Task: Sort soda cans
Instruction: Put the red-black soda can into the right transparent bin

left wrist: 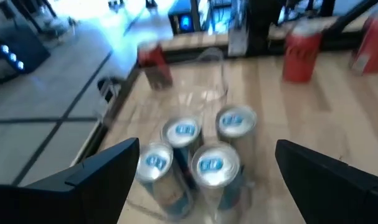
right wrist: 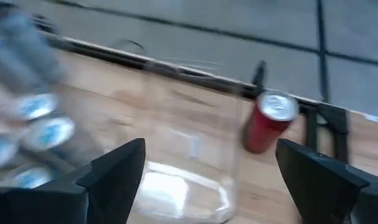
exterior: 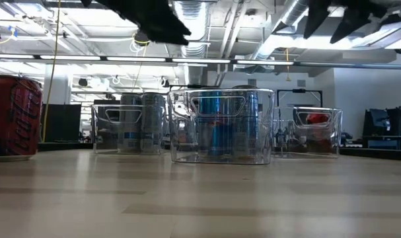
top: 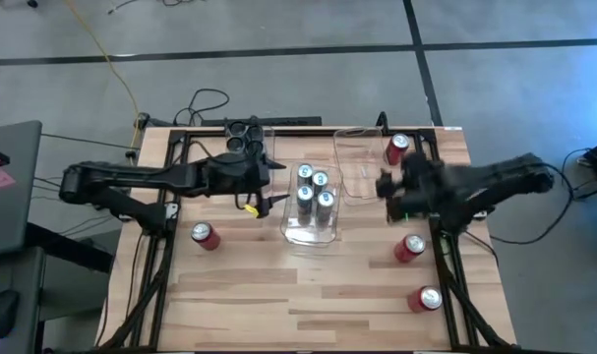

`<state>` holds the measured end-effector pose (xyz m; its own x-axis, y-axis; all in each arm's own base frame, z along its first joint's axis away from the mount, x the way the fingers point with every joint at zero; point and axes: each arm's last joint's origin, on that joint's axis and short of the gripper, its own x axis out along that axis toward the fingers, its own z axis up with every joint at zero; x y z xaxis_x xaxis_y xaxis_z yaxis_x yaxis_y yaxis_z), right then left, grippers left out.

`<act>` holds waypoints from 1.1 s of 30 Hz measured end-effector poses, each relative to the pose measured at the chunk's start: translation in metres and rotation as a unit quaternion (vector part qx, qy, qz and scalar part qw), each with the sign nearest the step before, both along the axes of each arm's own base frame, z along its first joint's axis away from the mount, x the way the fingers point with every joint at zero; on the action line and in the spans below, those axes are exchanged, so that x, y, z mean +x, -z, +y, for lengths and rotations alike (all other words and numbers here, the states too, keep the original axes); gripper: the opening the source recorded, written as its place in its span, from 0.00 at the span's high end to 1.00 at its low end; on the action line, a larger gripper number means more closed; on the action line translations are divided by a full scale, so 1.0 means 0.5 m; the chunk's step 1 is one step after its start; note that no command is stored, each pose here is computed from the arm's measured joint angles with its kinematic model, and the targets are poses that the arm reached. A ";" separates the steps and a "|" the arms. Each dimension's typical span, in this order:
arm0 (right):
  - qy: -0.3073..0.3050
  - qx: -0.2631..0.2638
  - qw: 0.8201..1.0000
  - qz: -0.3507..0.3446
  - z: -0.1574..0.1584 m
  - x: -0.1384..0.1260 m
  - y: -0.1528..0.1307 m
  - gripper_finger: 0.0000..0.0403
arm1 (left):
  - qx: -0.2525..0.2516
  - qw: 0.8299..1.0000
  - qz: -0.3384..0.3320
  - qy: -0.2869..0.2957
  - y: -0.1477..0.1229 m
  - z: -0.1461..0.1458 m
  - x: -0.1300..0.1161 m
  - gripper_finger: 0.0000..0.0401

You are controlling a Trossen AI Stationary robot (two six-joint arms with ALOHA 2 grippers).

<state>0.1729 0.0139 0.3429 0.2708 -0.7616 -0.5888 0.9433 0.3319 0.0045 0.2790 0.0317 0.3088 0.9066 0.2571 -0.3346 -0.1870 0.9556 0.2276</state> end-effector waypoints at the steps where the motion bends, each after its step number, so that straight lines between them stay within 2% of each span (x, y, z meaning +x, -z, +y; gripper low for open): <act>1: 0.010 0.009 1.000 0.009 -0.022 -0.003 -0.004 0.07 | -0.001 1.000 0.010 -0.003 0.007 0.004 0.003 0.07; 5: 0.028 0.052 0.997 0.041 -0.103 -0.010 -0.014 0.07 | -0.010 0.999 0.045 -0.007 0.035 0.021 0.016 0.07; 9: 0.003 0.092 0.994 0.065 -0.177 -0.001 -0.012 0.07 | -0.022 0.996 0.091 -0.010 0.076 0.042 0.033 0.07; 12: -0.012 0.105 0.991 0.083 -0.235 0.009 -0.002 0.07 | -0.019 0.993 0.118 -0.018 0.102 0.060 0.043 0.07; 16: 0.003 0.138 0.984 0.111 -0.318 0.002 0.024 0.07 | -0.024 0.989 0.141 -0.034 0.120 0.081 0.044 0.07; 20: 0.020 0.198 0.971 0.134 -0.392 -0.015 0.064 0.07 | -0.013 0.990 0.133 -0.043 0.109 0.098 0.035 0.07; 24: 0.001 0.266 0.954 0.138 -0.442 -0.018 0.108 0.07 | 0.005 0.994 0.095 -0.053 0.073 0.110 0.017 0.07; 29: 0.001 0.298 0.941 0.163 -0.474 -0.018 0.147 0.07 | 0.020 0.995 0.071 -0.061 0.038 0.116 -0.011 0.07; 33: 0.005 0.307 0.936 0.170 -0.488 -0.026 0.157 0.07 | 0.024 0.994 0.081 -0.063 0.036 0.120 -0.020 0.07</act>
<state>0.1600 -0.2299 0.2645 -0.0175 -0.2533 -0.9672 0.9276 0.3569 -0.1102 0.2691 0.0915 0.2908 0.8012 0.3843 -0.4587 -0.2611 0.9142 0.3098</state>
